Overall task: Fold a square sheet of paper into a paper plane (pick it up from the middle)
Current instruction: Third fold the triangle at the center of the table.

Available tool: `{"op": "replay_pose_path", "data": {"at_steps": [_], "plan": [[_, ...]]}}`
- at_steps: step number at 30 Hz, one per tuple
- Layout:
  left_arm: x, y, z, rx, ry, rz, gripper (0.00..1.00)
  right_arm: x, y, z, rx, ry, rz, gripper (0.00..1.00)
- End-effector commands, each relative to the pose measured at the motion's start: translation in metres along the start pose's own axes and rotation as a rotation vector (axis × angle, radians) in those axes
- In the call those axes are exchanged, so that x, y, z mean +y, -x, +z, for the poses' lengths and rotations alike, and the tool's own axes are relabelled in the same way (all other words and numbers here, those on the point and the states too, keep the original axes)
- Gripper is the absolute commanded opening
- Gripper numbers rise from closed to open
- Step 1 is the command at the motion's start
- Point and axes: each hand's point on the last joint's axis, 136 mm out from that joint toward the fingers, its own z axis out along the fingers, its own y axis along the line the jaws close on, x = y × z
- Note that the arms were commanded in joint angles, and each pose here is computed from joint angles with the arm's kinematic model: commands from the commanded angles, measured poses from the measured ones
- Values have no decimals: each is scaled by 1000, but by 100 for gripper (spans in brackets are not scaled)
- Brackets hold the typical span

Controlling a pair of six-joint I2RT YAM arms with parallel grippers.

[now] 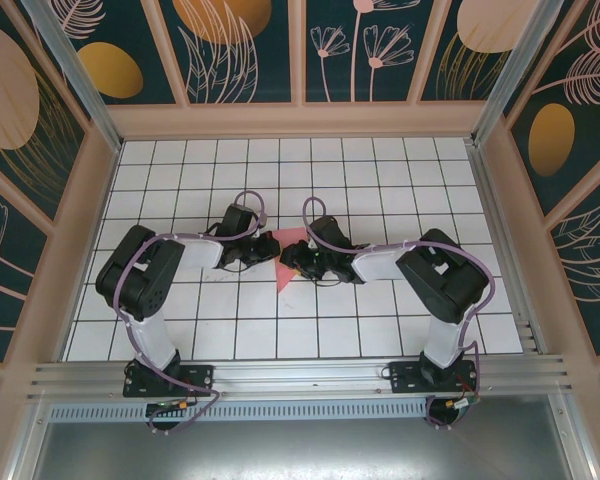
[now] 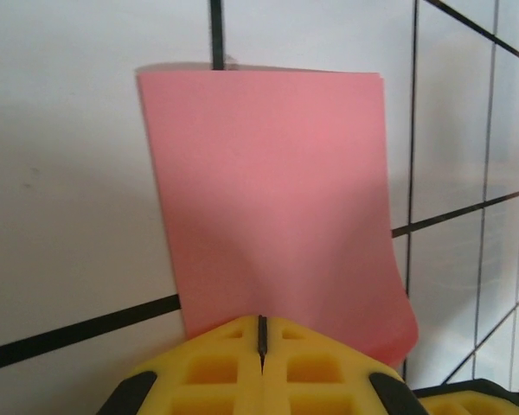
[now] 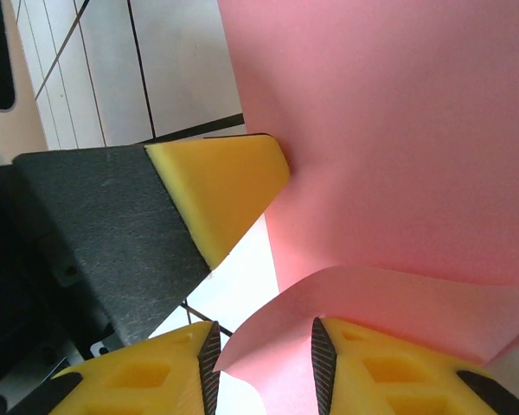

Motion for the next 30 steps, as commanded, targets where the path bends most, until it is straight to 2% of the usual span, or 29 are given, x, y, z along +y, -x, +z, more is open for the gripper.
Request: {"op": "replay_pose_path", "data": {"at_steps": [1,11,20,25,30], "plan": [[11,-3,5,15,50,5,2,0,0,6,8,14,-28,36],[-1,6,-1,-4,33,17,3,-7,-1,10,14,-1,-21,35],[-23,40,-41,-153,63,48,18,-14,-4,10,17,-14,-18,38],[-17,37,-52,-164,58,46,25,-15,-5,10,17,-12,-25,46],[-20,30,-52,-147,10,37,29,-19,-7,9,18,-18,-24,48]]}}
